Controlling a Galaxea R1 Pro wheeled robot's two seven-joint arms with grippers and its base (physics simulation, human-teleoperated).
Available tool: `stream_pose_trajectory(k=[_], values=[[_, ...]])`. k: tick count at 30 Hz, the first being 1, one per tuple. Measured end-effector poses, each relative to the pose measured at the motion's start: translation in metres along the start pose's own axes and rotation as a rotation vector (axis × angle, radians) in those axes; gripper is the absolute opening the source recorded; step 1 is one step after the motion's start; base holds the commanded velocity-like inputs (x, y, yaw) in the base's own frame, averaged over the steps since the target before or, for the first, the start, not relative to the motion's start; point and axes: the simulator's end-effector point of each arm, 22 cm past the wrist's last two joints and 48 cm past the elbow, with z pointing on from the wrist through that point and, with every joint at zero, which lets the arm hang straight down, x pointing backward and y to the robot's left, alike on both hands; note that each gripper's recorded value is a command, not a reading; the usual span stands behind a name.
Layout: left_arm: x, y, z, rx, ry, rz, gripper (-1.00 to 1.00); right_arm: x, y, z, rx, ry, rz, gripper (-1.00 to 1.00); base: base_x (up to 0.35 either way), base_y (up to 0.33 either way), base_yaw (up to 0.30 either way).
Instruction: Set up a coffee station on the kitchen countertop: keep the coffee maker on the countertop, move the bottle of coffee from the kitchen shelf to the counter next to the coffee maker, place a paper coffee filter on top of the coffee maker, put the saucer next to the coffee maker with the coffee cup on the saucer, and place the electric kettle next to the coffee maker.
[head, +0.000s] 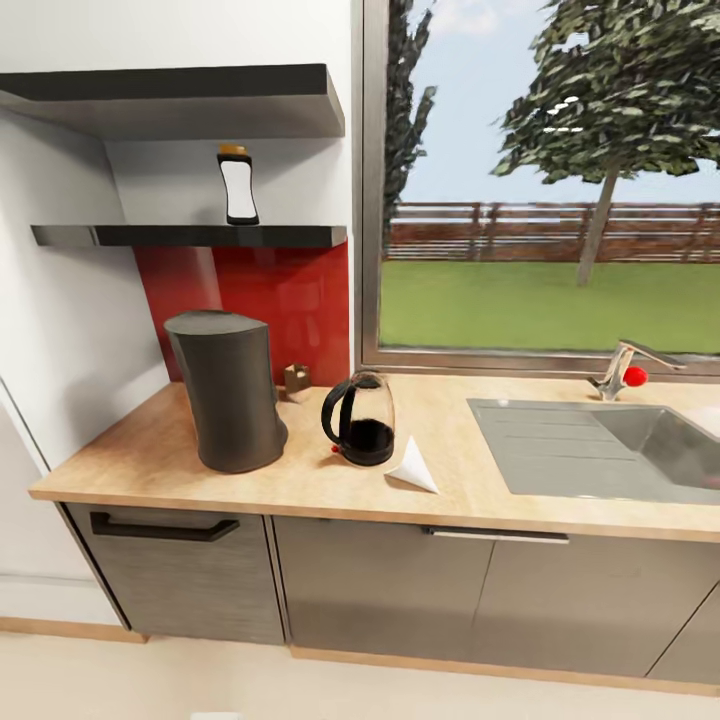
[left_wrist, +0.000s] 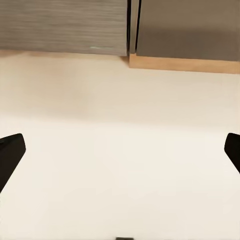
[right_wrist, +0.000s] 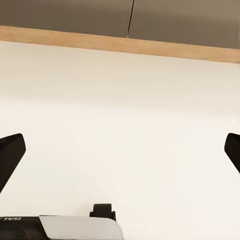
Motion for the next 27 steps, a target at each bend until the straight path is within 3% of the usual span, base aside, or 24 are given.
stream_pose_trajectory(k=[27], values=[[0.003,0.001,-0.023,0.0,0.024,0.001,1.0,0.004,-0.001,-0.025,-0.001,0.025,-0.001,1.0,0.0,0.0,0.0]])
